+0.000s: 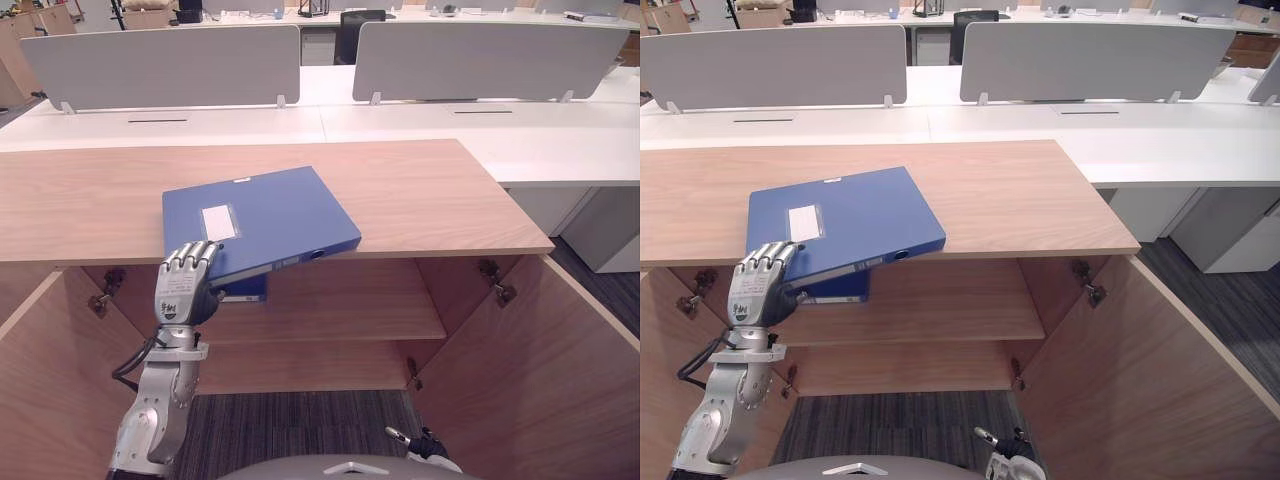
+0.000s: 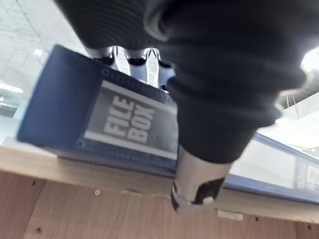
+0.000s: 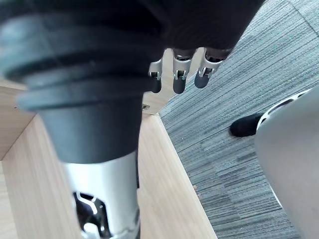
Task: Walk over to the cabinet, pick up the folder, carry it to the office cabinet, place the folder inside the office cabinet, then close the office cabinet door
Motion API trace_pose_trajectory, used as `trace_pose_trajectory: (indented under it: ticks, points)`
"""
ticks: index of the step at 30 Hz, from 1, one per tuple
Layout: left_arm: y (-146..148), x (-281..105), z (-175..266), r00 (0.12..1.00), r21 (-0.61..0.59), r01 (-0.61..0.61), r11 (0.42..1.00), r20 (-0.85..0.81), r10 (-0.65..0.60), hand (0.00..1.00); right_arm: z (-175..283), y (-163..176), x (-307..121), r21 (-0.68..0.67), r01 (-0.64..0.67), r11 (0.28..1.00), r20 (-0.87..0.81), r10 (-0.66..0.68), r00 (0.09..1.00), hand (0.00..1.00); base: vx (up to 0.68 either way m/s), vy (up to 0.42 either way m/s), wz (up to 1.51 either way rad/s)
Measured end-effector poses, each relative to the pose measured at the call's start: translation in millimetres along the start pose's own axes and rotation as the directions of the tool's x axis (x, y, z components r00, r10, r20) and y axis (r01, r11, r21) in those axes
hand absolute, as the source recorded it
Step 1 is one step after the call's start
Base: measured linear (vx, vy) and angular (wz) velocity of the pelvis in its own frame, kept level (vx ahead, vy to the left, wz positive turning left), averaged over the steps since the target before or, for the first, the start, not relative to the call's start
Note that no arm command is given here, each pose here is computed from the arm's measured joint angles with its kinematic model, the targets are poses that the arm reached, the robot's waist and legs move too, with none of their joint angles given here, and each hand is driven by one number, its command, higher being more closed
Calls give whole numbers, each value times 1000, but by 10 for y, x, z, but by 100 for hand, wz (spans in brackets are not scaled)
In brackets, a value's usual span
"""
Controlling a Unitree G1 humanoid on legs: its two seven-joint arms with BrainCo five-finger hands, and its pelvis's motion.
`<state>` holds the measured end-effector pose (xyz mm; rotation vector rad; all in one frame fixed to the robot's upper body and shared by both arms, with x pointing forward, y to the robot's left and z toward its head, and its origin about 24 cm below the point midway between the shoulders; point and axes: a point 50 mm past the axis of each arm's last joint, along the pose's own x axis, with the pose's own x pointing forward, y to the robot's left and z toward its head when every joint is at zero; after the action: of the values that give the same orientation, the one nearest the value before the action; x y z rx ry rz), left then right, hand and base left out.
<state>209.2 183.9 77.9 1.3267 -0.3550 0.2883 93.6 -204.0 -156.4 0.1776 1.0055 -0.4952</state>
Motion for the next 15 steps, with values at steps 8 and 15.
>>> trace_pose_trajectory:
  ticks: [8, 15]
  points:
    - [62, 77, -38, 999, 33, -46, 998, 1, 46, 100, 11, 4, 2, 14, -9, 1000, 3, 9, 1000, 0, 0, 0, 0]
    - [84, 95, 22, 997, 16, -68, 998, 26, 68, 100, 8, 2, 1, 30, -12, 999, 1, 12, 1000, 0, 0, 0, 0]
